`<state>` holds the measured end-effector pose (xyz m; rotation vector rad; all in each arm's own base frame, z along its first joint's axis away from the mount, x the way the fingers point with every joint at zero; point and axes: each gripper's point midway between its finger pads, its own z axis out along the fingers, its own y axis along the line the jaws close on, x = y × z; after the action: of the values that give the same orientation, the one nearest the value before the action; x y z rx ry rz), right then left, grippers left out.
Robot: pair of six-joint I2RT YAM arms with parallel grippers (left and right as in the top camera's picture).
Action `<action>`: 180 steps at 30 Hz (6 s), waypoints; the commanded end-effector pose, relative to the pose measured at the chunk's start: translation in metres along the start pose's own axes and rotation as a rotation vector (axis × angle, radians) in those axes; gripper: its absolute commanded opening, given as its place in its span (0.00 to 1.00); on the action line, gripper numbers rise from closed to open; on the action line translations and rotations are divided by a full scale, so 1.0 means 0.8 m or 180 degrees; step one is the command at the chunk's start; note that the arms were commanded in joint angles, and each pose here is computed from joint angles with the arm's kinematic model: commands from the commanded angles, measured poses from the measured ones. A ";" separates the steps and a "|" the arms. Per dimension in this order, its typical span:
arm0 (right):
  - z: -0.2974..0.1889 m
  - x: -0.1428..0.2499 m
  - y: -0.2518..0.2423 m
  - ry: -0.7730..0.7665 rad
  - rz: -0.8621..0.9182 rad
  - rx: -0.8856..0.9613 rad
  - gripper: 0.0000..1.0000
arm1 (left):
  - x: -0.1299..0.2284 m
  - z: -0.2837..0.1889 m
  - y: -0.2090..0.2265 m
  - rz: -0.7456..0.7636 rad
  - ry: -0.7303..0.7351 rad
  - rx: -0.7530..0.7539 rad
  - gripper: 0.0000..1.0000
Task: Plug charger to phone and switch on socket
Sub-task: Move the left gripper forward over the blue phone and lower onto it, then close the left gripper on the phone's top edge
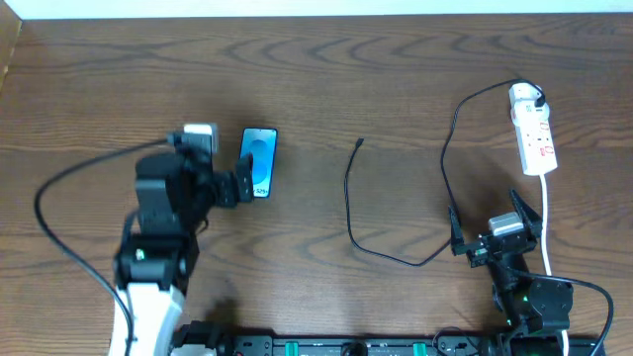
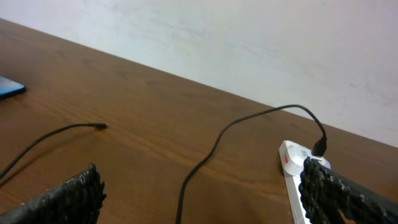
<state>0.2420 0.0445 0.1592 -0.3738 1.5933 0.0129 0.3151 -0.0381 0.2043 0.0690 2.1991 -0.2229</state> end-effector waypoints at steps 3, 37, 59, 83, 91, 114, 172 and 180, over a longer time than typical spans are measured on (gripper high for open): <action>0.000 0.000 0.003 -0.0008 0.0041 -0.0034 0.99 | -0.054 0.005 -0.013 -0.0065 0.0224 0.0129 0.98; 0.000 0.000 0.003 -0.0008 0.0041 -0.0034 0.99 | 0.004 0.133 0.009 -0.0166 0.2136 -0.0263 0.98; 0.000 0.000 0.003 -0.0008 0.0041 -0.0034 0.99 | 0.114 0.206 0.026 -0.0285 0.2974 -0.0375 0.98; 0.000 0.000 0.003 -0.0008 0.0041 -0.0034 0.99 | 0.153 0.225 0.026 -0.0166 0.2914 -0.0391 0.98; 0.000 0.000 0.003 -0.0008 0.0041 -0.0034 0.99 | 0.174 0.230 0.028 -0.0166 0.2906 -0.0389 0.98; 0.000 0.000 0.003 -0.0008 0.0041 -0.0034 0.99 | 0.197 0.235 0.009 -0.0143 0.2895 -0.0372 0.95; 0.000 0.000 0.003 -0.0008 0.0041 -0.0034 0.99 | 0.130 0.204 0.009 -0.0165 0.2553 -0.0507 0.69; 0.000 0.000 0.003 -0.0008 0.0041 -0.0034 0.99 | 0.138 0.195 0.009 -0.0226 0.2675 -0.0536 0.69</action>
<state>0.2421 0.0445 0.1593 -0.3737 1.5930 0.0128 0.3751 -0.0625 0.0147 0.0199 3.0658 -0.0290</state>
